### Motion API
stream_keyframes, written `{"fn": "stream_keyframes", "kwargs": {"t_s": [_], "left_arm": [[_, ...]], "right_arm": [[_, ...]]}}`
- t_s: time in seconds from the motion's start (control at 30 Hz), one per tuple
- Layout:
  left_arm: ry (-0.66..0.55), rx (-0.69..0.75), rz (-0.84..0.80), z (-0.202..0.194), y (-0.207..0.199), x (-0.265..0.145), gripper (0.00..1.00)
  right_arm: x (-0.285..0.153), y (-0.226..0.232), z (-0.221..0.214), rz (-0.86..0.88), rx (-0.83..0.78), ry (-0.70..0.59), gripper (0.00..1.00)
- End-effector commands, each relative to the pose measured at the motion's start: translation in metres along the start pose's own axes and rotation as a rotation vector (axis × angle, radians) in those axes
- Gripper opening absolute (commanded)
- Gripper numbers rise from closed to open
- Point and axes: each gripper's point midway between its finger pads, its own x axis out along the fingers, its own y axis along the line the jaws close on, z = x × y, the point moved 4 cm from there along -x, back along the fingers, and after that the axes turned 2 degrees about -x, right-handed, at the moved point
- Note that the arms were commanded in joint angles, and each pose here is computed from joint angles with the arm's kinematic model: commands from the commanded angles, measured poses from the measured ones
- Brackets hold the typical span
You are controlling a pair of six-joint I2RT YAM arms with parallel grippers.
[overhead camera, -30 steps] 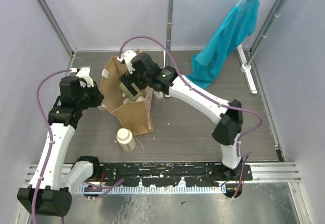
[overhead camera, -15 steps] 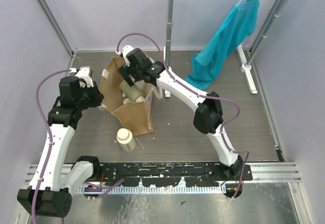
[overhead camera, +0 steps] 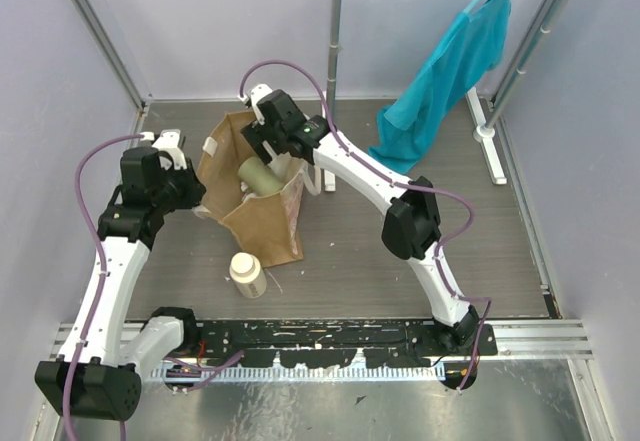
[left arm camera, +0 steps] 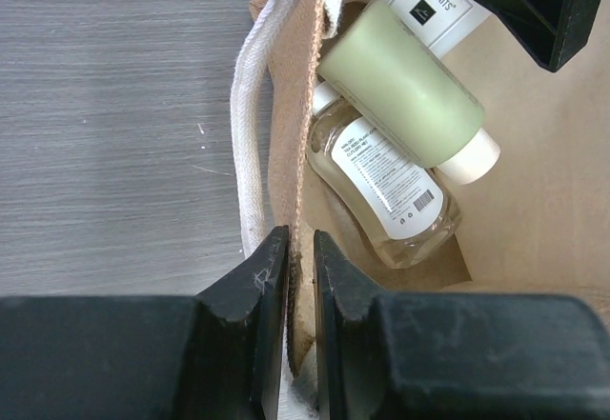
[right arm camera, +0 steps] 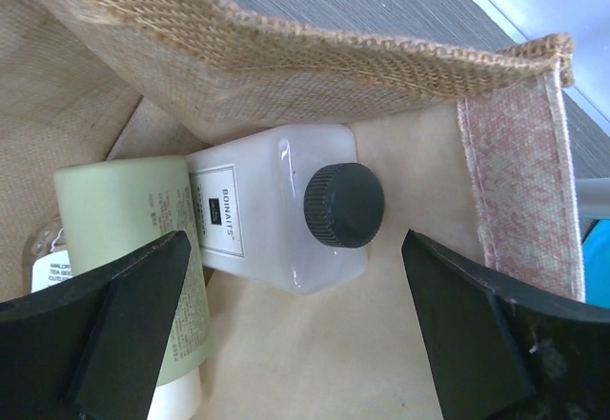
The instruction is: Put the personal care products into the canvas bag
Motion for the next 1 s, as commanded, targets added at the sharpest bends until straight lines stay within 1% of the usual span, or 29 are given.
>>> {"fn": "stream_keyframes", "kwargs": {"t_s": [0.0, 0.07, 0.23, 0.37, 0.53, 0.7, 0.97], "left_arm": [[-0.027, 0.021, 0.008, 0.009, 0.001, 0.001, 0.23], [-0.025, 0.024, 0.009, 0.009, 0.002, 0.001, 0.23], [-0.028, 0.026, 0.016, 0.010, 0.002, -0.001, 0.23], [-0.028, 0.031, 0.019, 0.010, 0.003, -0.002, 0.23], [-0.034, 0.037, 0.019, 0.011, 0.003, -0.003, 0.23], [-0.037, 0.041, 0.019, 0.010, 0.003, -0.003, 0.24], [-0.039, 0.047, 0.018, 0.007, 0.004, -0.004, 0.23]], "right_arm": [[0.006, -0.011, 0.009, -0.009, 0.019, -0.038, 1.00], [0.009, -0.007, 0.006, 0.010, 0.023, -0.031, 1.00], [0.009, 0.009, 0.004, 0.122, 0.043, -0.036, 1.00], [0.001, 0.025, 0.009, 0.224, 0.056, -0.063, 1.00], [-0.011, 0.047, 0.012, 0.298, 0.043, -0.067, 1.00], [-0.018, 0.065, 0.006, 0.322, 0.027, -0.045, 1.00], [-0.027, 0.070, 0.001, 0.312, 0.016, -0.022, 1.00]]}}
